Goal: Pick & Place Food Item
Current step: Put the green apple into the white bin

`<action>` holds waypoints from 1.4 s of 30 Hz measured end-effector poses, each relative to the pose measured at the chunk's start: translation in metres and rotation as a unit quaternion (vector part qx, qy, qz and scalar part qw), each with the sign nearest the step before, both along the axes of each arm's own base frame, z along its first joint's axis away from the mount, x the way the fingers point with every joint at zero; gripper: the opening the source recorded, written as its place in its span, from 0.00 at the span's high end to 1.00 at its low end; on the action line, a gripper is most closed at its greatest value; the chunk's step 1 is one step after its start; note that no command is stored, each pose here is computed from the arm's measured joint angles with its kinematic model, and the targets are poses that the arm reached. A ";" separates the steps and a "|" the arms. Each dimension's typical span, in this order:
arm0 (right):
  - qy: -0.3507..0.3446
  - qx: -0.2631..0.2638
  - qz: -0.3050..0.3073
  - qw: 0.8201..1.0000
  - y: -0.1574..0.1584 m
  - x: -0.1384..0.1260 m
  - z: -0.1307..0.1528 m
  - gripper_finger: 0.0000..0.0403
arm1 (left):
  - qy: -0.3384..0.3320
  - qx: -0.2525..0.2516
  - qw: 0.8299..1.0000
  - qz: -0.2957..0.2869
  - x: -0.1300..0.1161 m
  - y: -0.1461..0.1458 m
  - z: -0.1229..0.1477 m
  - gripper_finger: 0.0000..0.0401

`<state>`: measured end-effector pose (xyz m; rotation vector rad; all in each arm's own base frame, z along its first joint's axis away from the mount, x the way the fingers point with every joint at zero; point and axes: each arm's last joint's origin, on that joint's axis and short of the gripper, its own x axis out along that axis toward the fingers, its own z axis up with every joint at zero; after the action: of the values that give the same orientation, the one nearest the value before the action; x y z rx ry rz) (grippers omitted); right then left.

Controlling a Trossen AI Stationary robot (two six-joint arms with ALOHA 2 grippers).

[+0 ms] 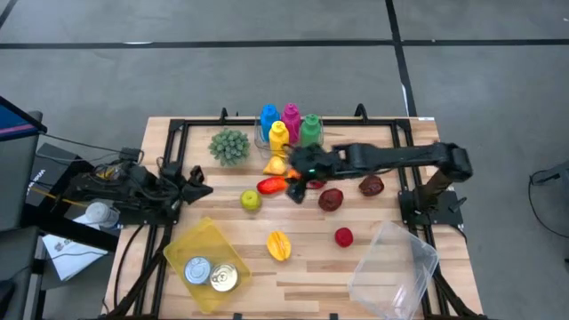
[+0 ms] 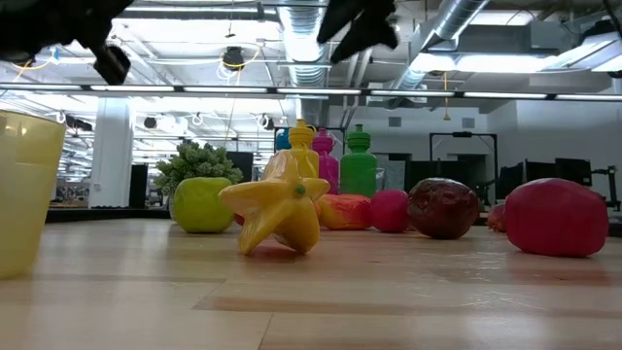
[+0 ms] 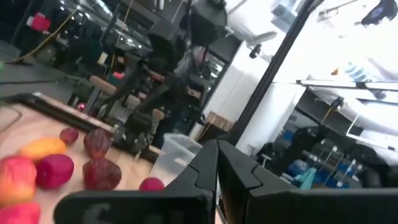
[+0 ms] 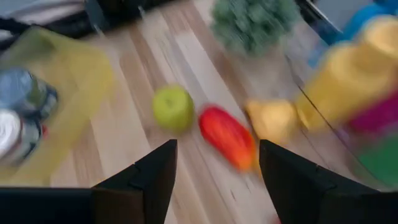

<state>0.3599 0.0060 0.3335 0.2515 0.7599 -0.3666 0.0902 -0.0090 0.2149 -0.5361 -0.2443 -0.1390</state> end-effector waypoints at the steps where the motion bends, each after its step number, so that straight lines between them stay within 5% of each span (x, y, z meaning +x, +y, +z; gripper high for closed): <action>1: -0.007 -0.002 0.005 1.000 0.000 0.011 -0.007 0.45 | 0.003 -0.005 1.000 0.000 0.002 0.000 -0.007 1.00; 6: 0.007 -0.008 0.040 0.999 0.003 0.049 -0.042 0.35 | 0.015 -0.024 1.000 -0.004 0.004 0.000 -0.026 1.00; 14: 0.043 -0.092 0.166 0.981 0.020 0.112 -0.068 0.15 | 0.036 -0.008 0.999 0.009 0.006 0.000 -0.030 1.00; 21: 0.089 -0.104 0.187 0.973 0.011 0.149 -0.100 0.02 | 0.046 -0.044 0.998 0.001 0.007 0.000 -0.032 1.00; 29: 0.104 -0.071 0.223 0.967 0.000 0.172 -0.133 0.03 | 0.051 -0.041 0.998 0.002 0.009 0.000 -0.032 1.00; 42: 0.110 -0.069 0.220 0.967 -0.020 0.174 -0.140 0.03 | 0.048 -0.042 0.998 0.001 0.009 0.000 -0.032 1.00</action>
<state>0.5338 -0.0141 0.1936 -0.0936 0.9778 -0.0224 0.0987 -0.0091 0.1833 -0.6236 -0.1581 -0.1004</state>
